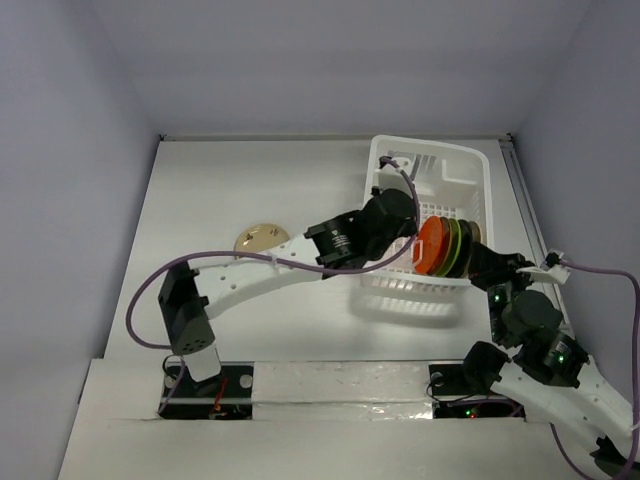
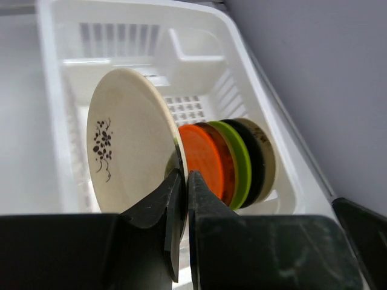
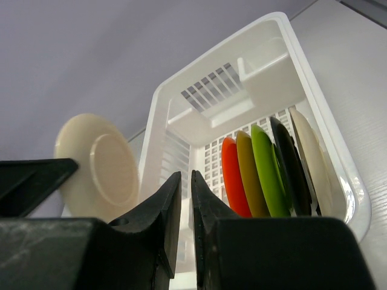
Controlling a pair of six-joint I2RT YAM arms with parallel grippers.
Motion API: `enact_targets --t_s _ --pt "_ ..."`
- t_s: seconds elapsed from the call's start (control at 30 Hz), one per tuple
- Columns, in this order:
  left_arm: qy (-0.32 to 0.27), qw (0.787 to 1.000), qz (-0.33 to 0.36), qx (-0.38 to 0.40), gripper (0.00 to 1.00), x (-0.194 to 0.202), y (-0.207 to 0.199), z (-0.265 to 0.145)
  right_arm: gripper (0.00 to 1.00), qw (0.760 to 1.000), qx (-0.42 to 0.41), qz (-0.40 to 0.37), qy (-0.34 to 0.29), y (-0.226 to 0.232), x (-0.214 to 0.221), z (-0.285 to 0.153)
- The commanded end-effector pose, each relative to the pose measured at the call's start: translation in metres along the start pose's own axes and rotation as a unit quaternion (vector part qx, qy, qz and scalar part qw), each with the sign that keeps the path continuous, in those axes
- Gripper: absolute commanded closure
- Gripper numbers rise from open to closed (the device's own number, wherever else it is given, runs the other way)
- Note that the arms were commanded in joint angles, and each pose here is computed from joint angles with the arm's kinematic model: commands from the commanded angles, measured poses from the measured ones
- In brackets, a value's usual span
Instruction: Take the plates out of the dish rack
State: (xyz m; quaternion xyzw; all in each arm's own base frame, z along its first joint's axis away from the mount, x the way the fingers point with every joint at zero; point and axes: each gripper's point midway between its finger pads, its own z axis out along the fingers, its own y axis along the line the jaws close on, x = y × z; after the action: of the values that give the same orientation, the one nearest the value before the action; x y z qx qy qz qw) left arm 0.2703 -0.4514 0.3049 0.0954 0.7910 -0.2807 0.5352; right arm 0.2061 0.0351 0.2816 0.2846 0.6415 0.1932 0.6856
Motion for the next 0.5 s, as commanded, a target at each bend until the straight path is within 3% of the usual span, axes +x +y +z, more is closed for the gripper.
enact_targets --t_s 0.0,0.13,0.27,0.47 --pt "-0.044 0.997 0.015 -0.069 1.00 -0.041 0.048 -0.042 0.82 1.000 -0.011 0.021 -0.011 0.008 -0.011 -0.001" --pt "-0.048 0.987 0.032 -0.147 1.00 -0.050 0.109 -0.075 0.82 1.000 -0.016 0.022 -0.011 0.012 -0.010 0.000" --pt "0.021 0.956 0.072 -0.284 1.00 -0.002 0.204 -0.101 0.82 1.000 -0.024 0.020 -0.006 0.016 -0.007 0.001" --pt "0.051 0.932 0.054 -0.355 1.00 0.043 0.289 -0.103 0.82 0.999 -0.037 0.017 -0.001 0.021 -0.004 0.001"
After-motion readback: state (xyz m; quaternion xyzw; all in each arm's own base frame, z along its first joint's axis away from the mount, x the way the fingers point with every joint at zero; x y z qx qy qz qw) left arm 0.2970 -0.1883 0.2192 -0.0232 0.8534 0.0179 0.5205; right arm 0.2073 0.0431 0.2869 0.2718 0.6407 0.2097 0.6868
